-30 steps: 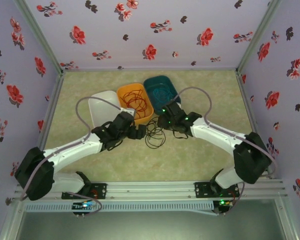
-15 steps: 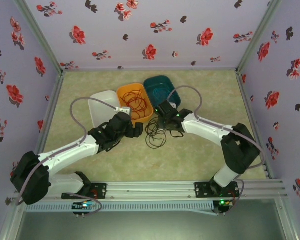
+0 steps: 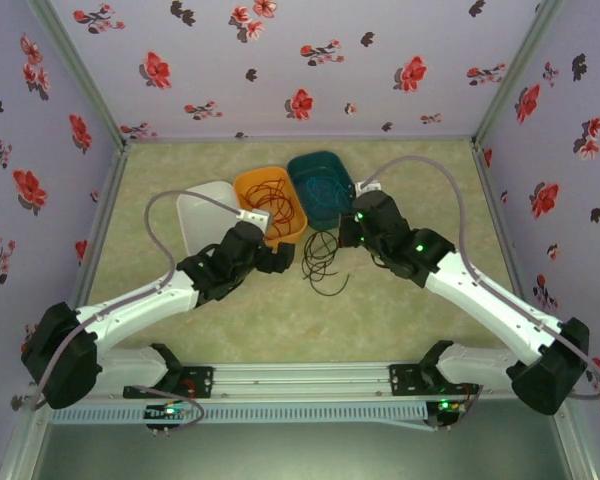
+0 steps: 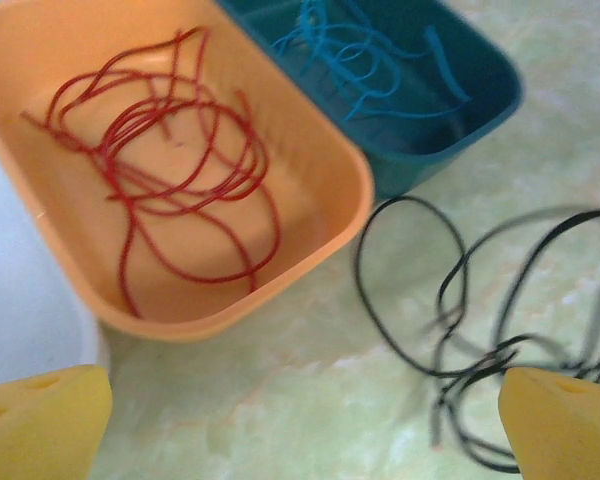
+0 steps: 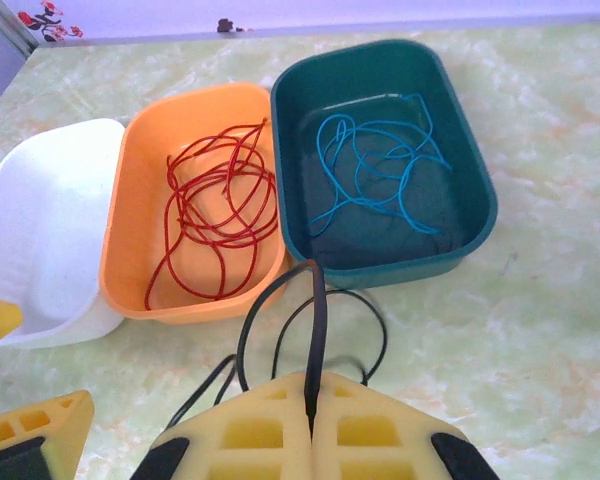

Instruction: Untangle the cables

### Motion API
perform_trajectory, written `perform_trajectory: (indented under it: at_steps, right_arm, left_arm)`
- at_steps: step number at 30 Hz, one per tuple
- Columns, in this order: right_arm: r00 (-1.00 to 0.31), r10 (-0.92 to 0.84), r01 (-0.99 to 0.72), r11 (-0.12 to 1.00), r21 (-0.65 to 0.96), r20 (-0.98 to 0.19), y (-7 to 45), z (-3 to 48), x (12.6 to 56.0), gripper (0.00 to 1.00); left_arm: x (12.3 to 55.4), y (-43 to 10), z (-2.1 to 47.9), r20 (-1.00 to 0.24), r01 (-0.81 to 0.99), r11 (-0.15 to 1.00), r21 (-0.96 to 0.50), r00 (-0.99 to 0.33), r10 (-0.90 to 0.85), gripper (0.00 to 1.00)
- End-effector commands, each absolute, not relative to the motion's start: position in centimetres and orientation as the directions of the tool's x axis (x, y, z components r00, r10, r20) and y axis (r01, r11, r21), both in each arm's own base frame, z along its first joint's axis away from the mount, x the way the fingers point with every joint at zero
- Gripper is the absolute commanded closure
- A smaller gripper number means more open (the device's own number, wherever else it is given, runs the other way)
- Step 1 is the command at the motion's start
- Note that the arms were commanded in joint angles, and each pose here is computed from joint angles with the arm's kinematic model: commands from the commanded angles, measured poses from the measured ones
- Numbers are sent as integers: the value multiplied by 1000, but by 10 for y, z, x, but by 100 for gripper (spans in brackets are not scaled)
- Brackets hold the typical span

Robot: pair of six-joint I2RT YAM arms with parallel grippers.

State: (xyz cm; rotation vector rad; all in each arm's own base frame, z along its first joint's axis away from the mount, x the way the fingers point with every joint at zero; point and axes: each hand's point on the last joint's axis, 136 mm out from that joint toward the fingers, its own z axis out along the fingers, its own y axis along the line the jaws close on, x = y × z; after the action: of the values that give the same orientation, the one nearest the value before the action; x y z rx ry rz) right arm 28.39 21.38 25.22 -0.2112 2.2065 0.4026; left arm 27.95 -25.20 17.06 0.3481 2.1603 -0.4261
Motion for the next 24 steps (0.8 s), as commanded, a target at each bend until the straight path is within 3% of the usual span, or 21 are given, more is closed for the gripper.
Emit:
perform_trajectory:
  at_steps: [1,9,19,24]
  right_arm:
    - [-582,-93,-318,941,120,-808,204,254,280,100]
    - [-558,-78,-318,940,126,-826,200,276,277,100]
    - [-485,13,-357,910,211,-874,202,315,270,100]
    - [-473,42,-356,905,234,-880,203,319,270,100]
  left_arm:
    - [285,-287,215,-887,515,834,-200,-457,70,0]
    - [284,-316,213,-885,574,804,-155,-442,144,1]
    - [287,-349,208,-887,608,759,-232,-453,91,22]
    - [294,-369,214,-894,627,739,-244,-442,79,27]
